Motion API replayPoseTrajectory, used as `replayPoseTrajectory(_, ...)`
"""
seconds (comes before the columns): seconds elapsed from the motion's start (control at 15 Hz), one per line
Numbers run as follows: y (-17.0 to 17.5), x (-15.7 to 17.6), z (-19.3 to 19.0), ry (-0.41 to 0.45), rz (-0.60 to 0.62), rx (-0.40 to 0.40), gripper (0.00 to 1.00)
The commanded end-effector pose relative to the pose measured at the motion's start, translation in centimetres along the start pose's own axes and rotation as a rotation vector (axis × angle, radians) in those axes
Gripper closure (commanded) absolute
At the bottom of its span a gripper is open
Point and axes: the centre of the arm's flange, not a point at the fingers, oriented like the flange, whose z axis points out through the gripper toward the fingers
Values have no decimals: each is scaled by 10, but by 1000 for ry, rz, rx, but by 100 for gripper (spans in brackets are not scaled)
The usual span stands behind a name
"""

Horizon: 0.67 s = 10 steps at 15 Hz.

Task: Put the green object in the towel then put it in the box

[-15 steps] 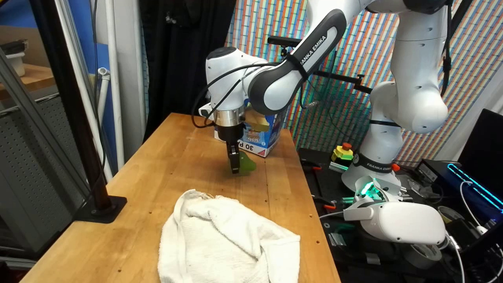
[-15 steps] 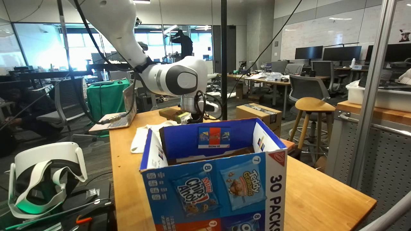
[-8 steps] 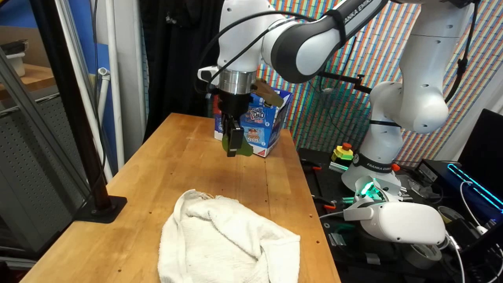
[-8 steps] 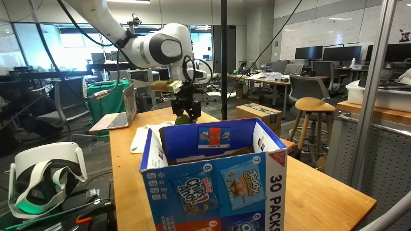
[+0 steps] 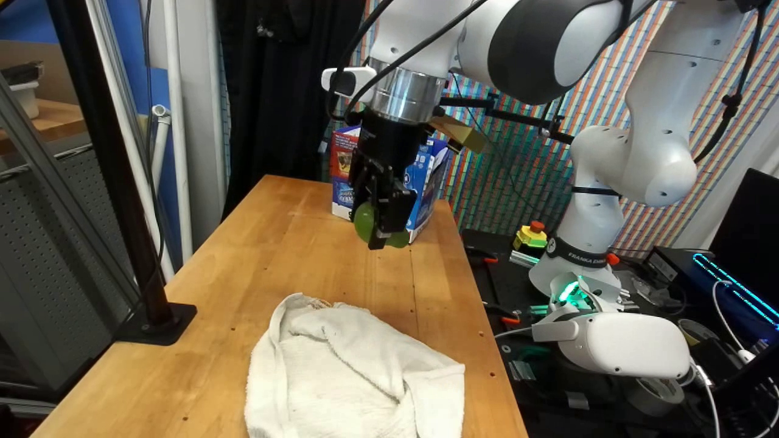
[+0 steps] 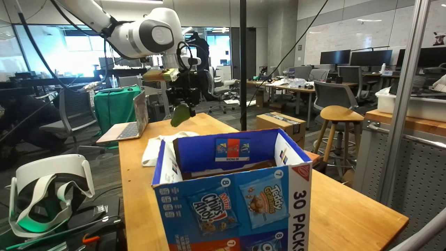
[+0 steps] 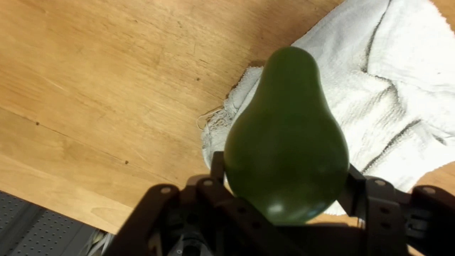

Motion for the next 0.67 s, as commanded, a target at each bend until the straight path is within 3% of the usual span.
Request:
replayPoseTrajectory(0.0,-19,6,-6,9,-59,6,54)
replayPoseTrajectory(0.6,-83,26,7,1,-200,45,54)
